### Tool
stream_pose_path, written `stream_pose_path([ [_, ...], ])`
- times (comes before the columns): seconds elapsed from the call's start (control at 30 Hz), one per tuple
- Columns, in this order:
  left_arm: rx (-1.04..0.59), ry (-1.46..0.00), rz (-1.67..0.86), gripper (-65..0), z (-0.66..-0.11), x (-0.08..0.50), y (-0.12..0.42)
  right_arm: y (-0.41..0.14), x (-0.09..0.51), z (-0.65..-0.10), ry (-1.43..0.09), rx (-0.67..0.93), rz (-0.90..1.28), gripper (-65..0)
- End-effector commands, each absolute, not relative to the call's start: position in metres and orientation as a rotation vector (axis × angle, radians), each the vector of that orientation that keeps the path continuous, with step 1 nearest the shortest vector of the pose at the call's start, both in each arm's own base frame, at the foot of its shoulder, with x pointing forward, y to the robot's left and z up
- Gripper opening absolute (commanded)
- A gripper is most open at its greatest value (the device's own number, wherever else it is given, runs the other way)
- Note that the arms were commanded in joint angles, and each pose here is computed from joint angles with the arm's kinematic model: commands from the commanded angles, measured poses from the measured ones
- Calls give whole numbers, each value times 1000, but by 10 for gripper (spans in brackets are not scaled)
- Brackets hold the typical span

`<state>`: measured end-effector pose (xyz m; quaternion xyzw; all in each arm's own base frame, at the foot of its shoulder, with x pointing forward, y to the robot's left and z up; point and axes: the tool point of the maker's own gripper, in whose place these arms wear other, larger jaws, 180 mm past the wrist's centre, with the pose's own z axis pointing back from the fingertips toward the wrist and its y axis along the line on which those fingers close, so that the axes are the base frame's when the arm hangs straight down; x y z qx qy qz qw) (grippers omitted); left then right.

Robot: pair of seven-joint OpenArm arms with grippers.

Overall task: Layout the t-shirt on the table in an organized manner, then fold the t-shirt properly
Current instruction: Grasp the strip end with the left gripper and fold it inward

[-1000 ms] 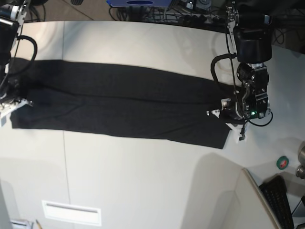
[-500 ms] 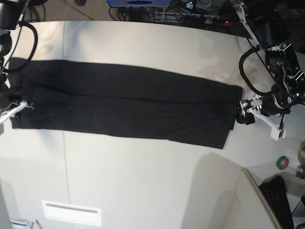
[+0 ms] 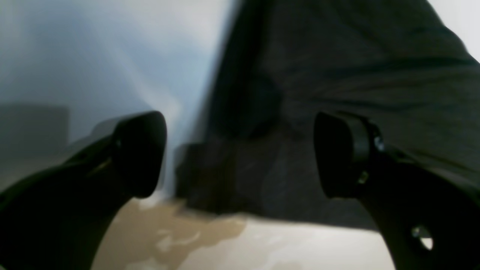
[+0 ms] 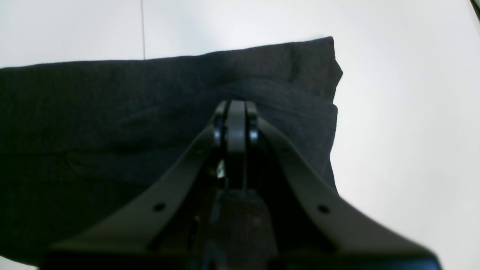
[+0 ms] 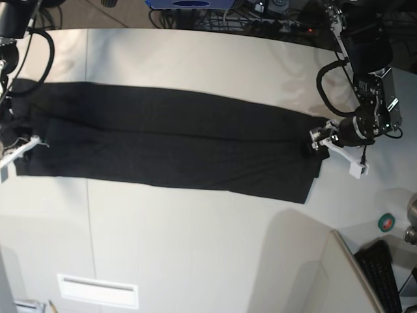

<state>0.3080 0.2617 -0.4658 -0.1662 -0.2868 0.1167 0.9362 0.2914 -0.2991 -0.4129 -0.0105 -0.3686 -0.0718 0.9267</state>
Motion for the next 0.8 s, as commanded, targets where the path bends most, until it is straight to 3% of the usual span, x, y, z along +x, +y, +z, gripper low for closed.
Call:
stream_pose_path([
  [0.0, -335, -637, 229, -72, -454, 320, 268, -308, 302, -396, -812, -44, -137, -650],
  [0.3, -339, -588, 344, -79, -483, 313, 271, -309, 293, -402, -791, -48, -137, -650],
  [0.5, -360, -505, 224, -100, -497, 315, 236, -309, 293, -402, -791, -48, -137, -650],
  [0.53, -362, -490, 219, -148, -500, 313, 234, -309, 293, -401, -793, -48, -138, -650],
  [0.6, -350, -477, 240, -311, -503, 307, 244, -310, 293, -401, -792, -49, -141, -650],
  [0.7, -337, -456, 268, -609, -508, 299, 256, -310, 287, -405, -779, -50, -140, -650],
  [0.73, -323, -453, 275, -650, -508, 297, 265, -310, 287, -405, -780, -50, -140, -650],
  [0.77, -315, -454, 280, -650, -507, 297, 271, -310, 287, -406, -779, -50, -140, -650],
])
